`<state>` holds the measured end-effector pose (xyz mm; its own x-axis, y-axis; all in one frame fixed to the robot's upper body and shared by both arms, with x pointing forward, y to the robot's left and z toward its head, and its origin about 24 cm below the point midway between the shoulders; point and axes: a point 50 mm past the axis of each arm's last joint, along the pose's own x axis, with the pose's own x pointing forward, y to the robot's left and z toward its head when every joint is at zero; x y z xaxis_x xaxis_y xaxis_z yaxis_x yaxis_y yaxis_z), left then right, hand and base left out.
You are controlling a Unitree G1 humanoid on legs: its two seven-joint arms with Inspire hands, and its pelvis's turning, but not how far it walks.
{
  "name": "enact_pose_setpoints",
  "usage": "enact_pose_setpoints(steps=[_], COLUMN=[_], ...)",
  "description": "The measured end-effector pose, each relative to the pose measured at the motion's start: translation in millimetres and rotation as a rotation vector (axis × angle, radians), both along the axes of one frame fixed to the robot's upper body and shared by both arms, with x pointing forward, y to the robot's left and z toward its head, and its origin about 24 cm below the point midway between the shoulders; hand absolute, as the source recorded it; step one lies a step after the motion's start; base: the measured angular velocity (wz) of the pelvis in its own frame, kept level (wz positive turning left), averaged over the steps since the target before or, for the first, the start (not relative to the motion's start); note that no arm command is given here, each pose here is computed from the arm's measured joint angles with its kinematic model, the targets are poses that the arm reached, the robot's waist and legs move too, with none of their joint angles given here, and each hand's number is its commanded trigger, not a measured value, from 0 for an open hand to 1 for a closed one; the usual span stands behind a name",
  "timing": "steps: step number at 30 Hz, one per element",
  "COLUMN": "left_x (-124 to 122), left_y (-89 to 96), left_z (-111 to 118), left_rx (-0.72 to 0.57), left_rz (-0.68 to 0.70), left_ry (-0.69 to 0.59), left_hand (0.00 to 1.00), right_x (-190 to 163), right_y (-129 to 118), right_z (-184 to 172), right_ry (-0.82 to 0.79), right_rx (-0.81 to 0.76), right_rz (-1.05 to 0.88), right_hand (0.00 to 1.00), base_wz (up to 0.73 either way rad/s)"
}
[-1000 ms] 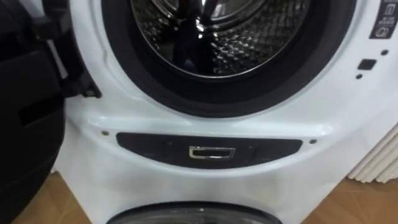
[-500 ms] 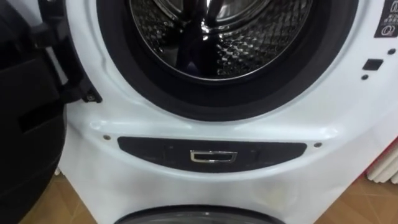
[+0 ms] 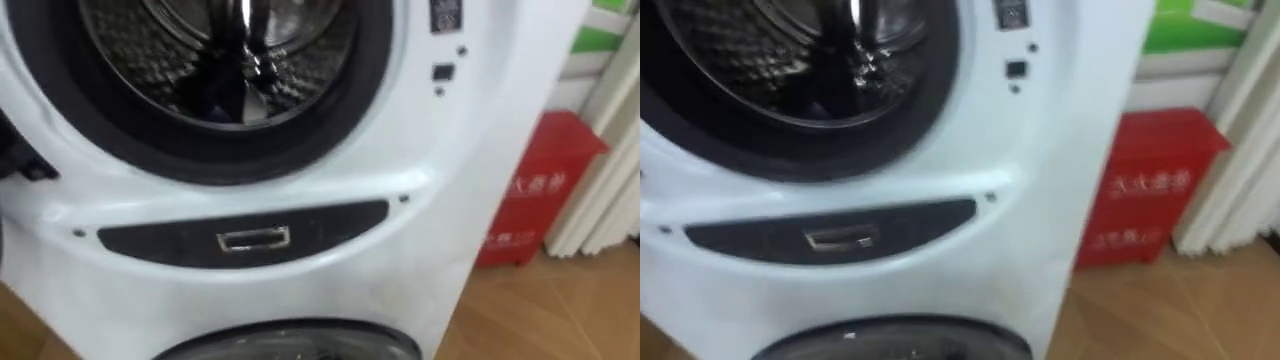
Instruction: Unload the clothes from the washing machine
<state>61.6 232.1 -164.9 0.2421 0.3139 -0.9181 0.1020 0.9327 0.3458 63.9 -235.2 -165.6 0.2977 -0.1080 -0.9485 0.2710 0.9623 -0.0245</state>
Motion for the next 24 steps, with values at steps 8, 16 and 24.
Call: enact_pose_setpoints(steps=[8, 16, 24], left_x=[54, 20, 12], left_y=[-17.0, -16.5, -9.1], left_z=[8, 0, 0], left_rx=[-0.059, -0.073, -0.067], left_rz=[-0.080, -0.034, 0.068], left_ry=[-0.149, -0.069, -0.113], left_hand=[0.00, 0.00, 0.00], right_x=[20, 14, 8], right_y=[1, -4, 6], right_z=[3, 3, 0], right_ry=[-0.049, -0.038, -0.007], right_rx=[-0.010, -0.002, 0.019], right_rz=[-0.028, -0.109, -0.074], right_hand=[0.00, 0.00, 0.00], base_wz=[0.29, 0.40, -0.15])
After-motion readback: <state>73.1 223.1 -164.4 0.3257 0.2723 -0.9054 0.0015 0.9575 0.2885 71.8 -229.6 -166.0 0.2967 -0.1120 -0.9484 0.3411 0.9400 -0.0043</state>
